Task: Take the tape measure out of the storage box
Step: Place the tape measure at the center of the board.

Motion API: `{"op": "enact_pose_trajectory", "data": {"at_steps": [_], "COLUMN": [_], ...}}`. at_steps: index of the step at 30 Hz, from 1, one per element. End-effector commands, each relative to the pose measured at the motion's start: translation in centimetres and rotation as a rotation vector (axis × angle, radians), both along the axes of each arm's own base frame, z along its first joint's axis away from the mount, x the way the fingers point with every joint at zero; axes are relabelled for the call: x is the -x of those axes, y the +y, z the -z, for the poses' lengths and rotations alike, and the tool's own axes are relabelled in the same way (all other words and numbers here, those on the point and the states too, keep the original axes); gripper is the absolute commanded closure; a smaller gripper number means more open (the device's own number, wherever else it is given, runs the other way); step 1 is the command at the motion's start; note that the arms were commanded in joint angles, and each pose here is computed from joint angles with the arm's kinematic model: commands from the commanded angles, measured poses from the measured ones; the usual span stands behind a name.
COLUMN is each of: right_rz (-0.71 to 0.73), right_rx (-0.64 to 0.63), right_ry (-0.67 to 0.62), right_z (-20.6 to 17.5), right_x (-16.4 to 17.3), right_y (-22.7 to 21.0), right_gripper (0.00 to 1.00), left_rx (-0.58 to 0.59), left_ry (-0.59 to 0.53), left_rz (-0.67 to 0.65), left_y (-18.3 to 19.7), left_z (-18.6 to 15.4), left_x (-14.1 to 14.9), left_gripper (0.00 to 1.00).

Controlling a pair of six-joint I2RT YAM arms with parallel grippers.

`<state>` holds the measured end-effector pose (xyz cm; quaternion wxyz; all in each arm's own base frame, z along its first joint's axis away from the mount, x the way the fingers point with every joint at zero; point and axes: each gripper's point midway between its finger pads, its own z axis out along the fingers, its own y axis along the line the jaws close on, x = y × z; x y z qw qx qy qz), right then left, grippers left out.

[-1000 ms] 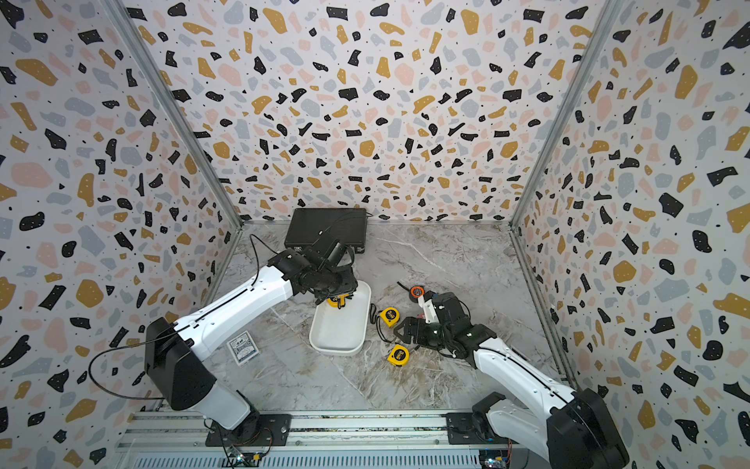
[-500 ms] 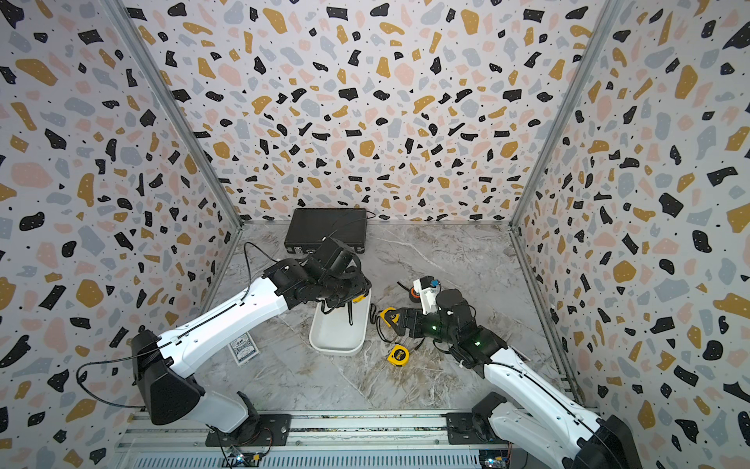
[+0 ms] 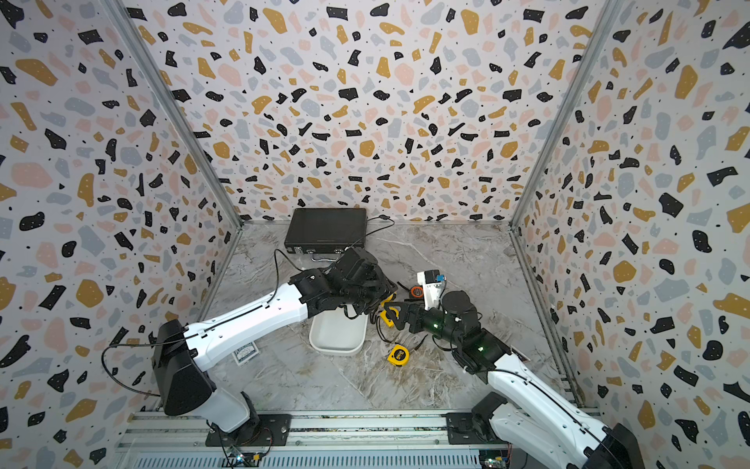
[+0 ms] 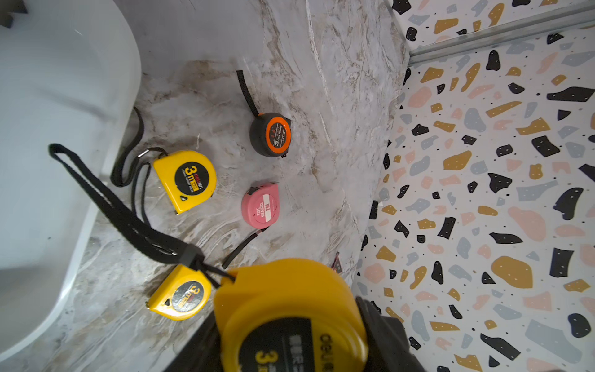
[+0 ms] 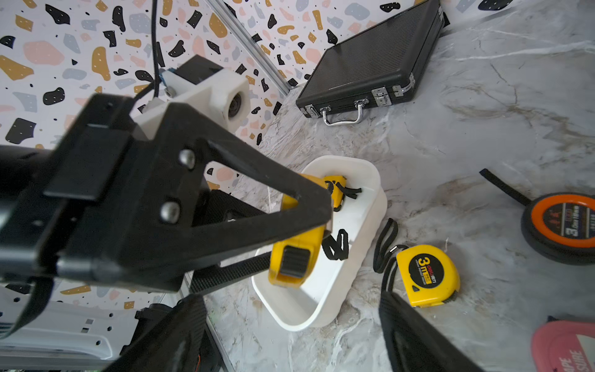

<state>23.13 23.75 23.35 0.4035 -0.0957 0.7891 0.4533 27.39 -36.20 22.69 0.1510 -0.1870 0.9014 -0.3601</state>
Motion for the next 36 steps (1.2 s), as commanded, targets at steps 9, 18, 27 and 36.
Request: {"op": "enact_pose_trajectory", "data": {"at_steps": [9, 18, 27, 36], "right_rz": [0.034, 0.030, 0.044, 0.097], "right_rx": [-0.034, -0.036, -0.031, -0.011], "right_ry": [-0.068, -0.051, -0.049, -0.026], "right_z": [-0.7, 0.0, 0.1, 0.3], "right_x": [-1.0, -1.4, -1.6, -2.0], "right_y": [0.1, 0.5, 0.3, -1.6], "right_gripper": [0.15, 0.31, 0.67, 0.89], "left_rx": [0.145, 0.211, 0.231, 0.219], "left_ry": [0.012, 0.029, 0.050, -0.001], "left_rz": [0.014, 0.044, 0.061, 0.078], "left_y": [-1.9, -2.7, -3.3, -3.6], "left_z": [-1.7, -2.4, -2.1, -3.2], "left_x": [1.0, 1.8, 2.5, 1.9], "left_gripper": [1.00, 1.00, 1.00, 0.42]}}
